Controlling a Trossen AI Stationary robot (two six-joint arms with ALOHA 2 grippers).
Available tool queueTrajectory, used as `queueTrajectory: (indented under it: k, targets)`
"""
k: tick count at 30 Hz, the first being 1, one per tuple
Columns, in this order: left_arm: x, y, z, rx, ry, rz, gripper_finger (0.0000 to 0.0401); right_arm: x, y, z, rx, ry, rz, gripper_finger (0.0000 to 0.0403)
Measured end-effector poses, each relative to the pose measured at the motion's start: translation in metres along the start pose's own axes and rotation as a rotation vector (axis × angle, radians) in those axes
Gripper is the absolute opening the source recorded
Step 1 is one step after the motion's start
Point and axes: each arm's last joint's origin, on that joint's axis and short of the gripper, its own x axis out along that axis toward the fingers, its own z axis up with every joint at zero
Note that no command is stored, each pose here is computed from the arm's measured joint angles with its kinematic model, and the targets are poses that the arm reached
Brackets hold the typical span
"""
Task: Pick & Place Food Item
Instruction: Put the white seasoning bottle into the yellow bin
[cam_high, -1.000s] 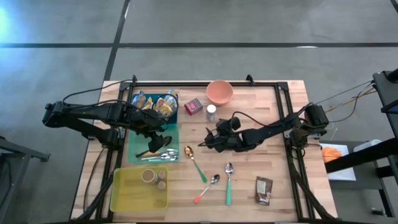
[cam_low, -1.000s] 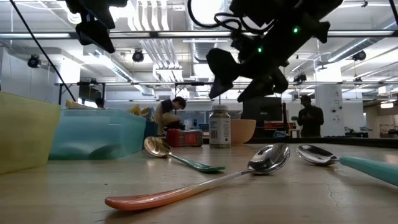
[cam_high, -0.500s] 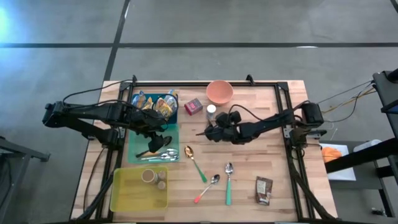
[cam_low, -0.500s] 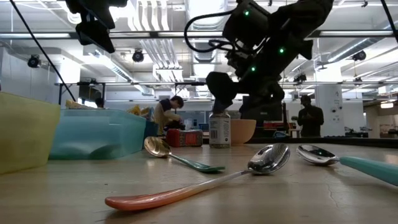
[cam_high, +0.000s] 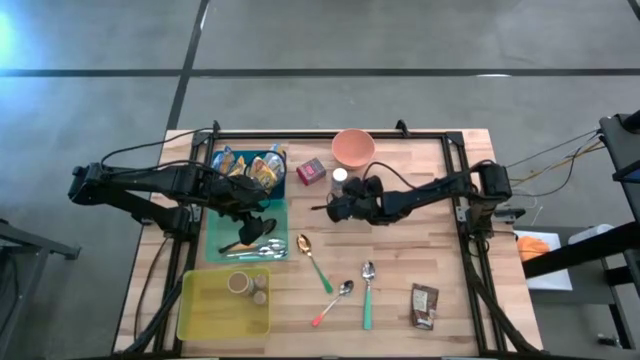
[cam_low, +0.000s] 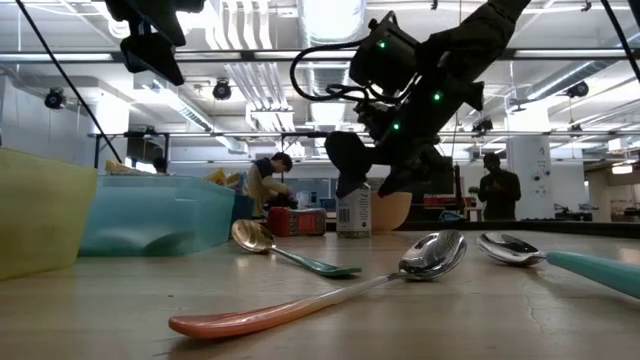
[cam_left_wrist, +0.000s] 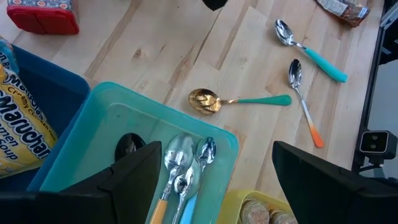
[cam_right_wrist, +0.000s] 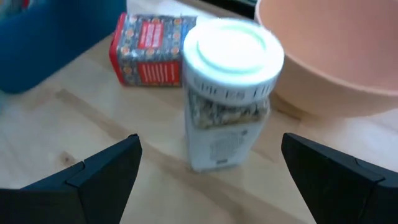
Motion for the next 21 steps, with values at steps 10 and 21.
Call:
queueTrajectory:
  k: [10, 21]
  targets:
    - [0.000, 0.000, 0.000, -0.001, 0.000, 0.000, 0.0312, 0.003, -0.004, 0.007, 0.009, -0.114, -0.093, 0.0384]
    - [0.000, 0.000, 0.000, -0.004, 0.000, 0.000, 0.0312, 0.019, -0.005, -0.008, 0.120, -0.145, -0.083, 0.0384]
